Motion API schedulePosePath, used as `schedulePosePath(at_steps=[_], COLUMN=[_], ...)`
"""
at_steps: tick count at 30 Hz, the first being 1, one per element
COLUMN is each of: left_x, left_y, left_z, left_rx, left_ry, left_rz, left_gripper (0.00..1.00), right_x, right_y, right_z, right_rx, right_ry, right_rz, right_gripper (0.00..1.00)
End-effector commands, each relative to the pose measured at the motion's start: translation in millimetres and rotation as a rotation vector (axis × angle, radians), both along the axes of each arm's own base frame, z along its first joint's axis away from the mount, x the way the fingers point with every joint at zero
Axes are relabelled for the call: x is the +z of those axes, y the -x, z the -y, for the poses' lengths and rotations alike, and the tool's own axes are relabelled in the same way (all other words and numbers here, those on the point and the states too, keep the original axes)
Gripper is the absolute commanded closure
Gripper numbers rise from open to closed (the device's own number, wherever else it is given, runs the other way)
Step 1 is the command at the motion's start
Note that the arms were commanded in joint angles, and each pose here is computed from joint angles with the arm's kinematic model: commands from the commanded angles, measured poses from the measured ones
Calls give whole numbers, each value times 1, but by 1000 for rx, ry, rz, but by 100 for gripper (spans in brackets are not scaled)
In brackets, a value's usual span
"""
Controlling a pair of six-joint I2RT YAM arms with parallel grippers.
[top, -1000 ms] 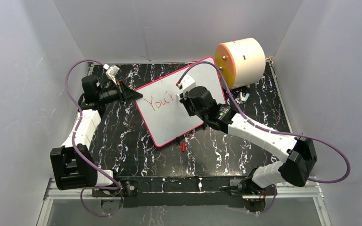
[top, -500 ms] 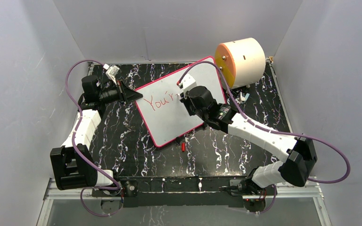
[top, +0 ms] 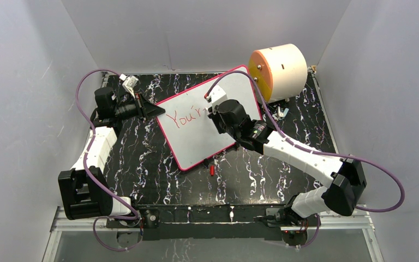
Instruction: Write a sentence on the whiteboard
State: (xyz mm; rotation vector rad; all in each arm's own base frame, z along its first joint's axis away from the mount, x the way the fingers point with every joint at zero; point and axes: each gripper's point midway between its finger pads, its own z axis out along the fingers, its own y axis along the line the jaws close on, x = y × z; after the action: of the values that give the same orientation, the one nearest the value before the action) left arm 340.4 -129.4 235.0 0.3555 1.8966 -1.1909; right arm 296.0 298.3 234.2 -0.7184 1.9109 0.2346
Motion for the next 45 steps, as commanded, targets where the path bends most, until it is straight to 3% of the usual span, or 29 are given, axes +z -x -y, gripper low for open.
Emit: schedulePosePath(at_steps=[1, 15, 45], left_x=[-14, -14, -15], left_y=[-2, -2, -3], left_z=[0, 0, 0], left_rx=[23, 24, 28], left_ry=[-37, -39, -42], left_rz=[-39, -39, -43], left_gripper=[100, 100, 100], right_x=[22, 28, -3], right_y=[-13, -13, 10], right_z=[-11, -19, -3], right_rx=[-6, 22, 63], right_ry=[-70, -91, 8], right_rz=[49, 53, -54], right_gripper=[100, 100, 100])
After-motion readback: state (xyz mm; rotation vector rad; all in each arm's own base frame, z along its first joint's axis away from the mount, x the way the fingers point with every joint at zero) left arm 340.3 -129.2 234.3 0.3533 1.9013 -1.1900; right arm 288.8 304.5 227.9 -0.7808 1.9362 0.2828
